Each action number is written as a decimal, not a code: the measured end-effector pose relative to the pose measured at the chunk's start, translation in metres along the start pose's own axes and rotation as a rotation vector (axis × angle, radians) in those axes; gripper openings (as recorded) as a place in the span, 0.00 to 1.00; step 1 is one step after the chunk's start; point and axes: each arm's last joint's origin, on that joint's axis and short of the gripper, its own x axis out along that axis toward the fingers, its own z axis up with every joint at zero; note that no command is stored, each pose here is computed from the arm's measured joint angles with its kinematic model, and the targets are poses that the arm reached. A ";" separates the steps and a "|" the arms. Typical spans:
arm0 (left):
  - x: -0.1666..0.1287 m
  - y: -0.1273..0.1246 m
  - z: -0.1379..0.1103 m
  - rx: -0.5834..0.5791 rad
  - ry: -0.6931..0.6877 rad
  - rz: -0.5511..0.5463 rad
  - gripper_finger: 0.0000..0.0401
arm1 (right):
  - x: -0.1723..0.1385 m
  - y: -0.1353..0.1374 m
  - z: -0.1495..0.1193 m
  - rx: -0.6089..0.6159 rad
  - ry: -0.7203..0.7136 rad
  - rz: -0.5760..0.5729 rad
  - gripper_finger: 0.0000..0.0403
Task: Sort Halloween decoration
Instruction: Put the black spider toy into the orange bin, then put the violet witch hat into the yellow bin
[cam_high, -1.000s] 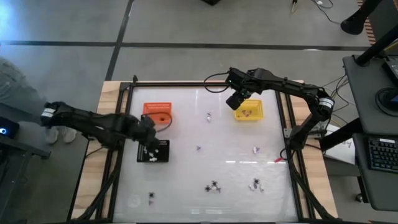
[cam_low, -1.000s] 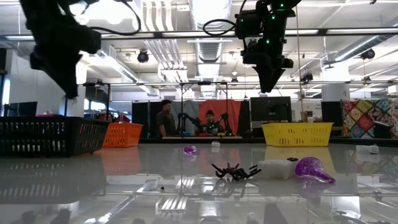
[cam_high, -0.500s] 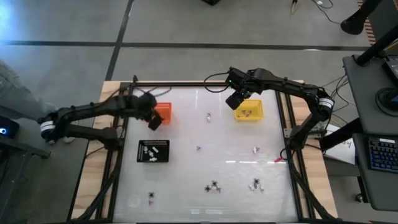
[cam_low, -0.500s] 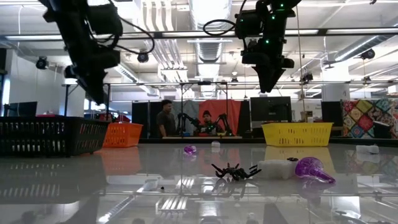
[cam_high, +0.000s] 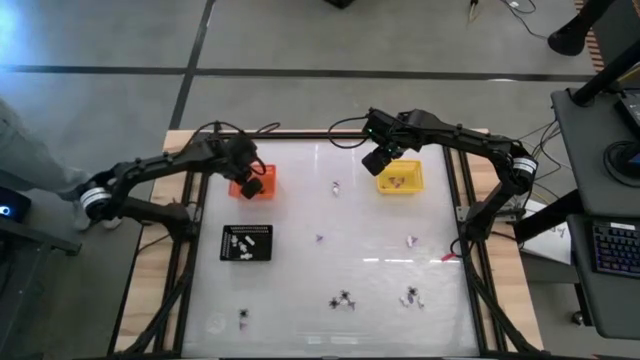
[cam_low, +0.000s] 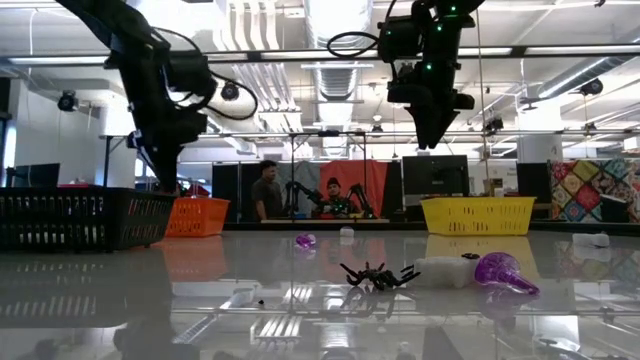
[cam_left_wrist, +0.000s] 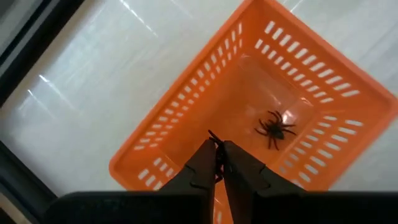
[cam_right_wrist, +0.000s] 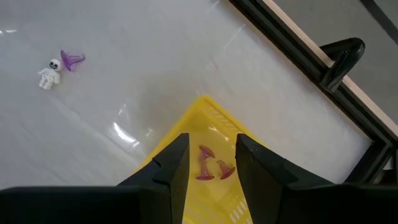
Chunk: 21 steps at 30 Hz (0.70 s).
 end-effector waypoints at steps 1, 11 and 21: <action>0.003 0.001 0.001 0.001 0.007 0.002 0.03 | 0.000 0.000 0.000 0.000 0.000 0.000 0.30; 0.013 0.002 0.002 0.057 0.054 0.006 0.16 | 0.000 0.000 0.000 0.033 0.000 0.000 0.30; -0.011 0.005 0.016 0.083 -0.002 0.006 0.23 | 0.000 0.002 0.006 0.039 -0.063 0.022 0.30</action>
